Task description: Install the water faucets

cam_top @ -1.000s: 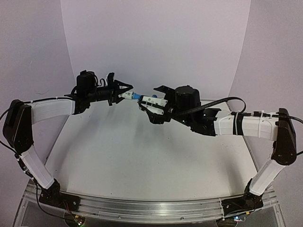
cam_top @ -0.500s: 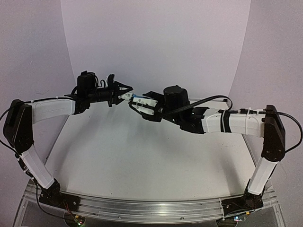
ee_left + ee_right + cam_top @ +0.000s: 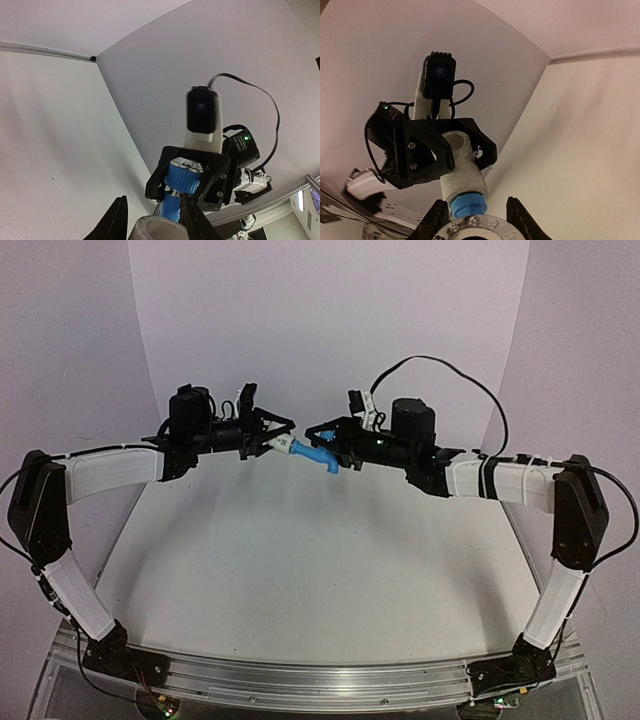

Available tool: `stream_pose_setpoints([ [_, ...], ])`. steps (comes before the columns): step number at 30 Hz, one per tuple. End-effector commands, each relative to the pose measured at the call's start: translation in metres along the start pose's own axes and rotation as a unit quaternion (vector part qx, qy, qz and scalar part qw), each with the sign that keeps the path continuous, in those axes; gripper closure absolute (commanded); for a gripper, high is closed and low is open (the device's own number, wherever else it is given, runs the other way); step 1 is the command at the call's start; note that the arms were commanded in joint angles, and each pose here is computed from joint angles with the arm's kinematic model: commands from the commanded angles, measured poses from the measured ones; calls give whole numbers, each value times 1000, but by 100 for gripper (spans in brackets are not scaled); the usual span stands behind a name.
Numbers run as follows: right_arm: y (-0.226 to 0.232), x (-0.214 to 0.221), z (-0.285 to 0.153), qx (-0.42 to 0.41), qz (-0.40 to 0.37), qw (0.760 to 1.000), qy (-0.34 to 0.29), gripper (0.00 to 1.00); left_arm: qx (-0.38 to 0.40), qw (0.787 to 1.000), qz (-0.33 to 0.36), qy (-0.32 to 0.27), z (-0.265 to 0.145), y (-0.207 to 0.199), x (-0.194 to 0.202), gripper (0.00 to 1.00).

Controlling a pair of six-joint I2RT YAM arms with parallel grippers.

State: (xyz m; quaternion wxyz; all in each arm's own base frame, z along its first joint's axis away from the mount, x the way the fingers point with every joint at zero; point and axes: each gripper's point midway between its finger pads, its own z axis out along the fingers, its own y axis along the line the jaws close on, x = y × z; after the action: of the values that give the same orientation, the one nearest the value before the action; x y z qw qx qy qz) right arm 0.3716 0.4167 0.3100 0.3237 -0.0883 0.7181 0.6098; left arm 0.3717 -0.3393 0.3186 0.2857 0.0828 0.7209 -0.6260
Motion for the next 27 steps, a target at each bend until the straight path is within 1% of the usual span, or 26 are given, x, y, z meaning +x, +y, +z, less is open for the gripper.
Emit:
stream_pose_setpoints([
  [1, 40, -44, -26, -103, 208, 972, -40, 72, -10, 998, 41, -36, -13, 1, -28, 100],
  [3, 25, -45, -30, -65, 157, 984, -53, 52, -9, 999, 37, -35, -13, 0, -27, 100],
  [5, 7, -46, -36, 1, 81, 995, -66, 37, -10, 999, 25, -35, -14, 1, -27, 100],
  [6, 0, -47, -41, 38, 24, 996, -72, 29, -11, 999, 17, -35, -15, 3, -26, 100],
  [8, -4, -45, -53, 73, -111, 988, -73, 14, -12, 999, 0, -31, -15, 6, -24, 100],
  [10, 14, -45, -64, 68, -233, 968, -69, 8, -12, 999, -11, -28, -16, 8, -22, 100],
  [11, 22, -40, -67, 57, -288, 954, -57, 5, -11, 999, -17, -25, -16, 9, -21, 100],
  [12, 30, -34, -69, 46, -345, 936, -44, 3, -10, 999, -23, -22, -15, 10, -19, 100],
  [13, 35, -26, -67, 44, -405, 913, -27, 2, -8, 999, -30, -17, -14, 10, -18, 100],
  [14, 36, -16, -66, 52, -464, 885, -6, 2, -6, 999, -37, -12, -14, 10, -17, 100],
  [15, 38, -8, -63, 60, -522, 851, 5, 2, -2, 999, -45, -6, -13, 9, -16, 100],
  [16, 38, -1, -61, 69, -564, 822, 15, 2, 0, 999, -51, -3, -12, 8, -15, 100],
  [18, 36, 12, -56, 90, -652, 752, 27, 2, 3, 998, -68, 3, -12, 8, -12, 100],
  [20, 34, 11, -53, 100, -700, 707, 16, 2, 5, 997, -78, 8, -14, 6, -9, 100],
  [23, 34, 14, -40, 101, -748, 656, 24, 2, 10, 995, -93, 19, -14, 5, -5, 100],
  [25, 33, 25, -31, 87, -770, 631, 39, 2, 13, 994, -103, 27, -14, 4, -3, 100],
  [27, 26, 31, -21, 90, -783, 614, 53, 2, 16, 994, -108, 32, -14, 3, -2, 100],
])
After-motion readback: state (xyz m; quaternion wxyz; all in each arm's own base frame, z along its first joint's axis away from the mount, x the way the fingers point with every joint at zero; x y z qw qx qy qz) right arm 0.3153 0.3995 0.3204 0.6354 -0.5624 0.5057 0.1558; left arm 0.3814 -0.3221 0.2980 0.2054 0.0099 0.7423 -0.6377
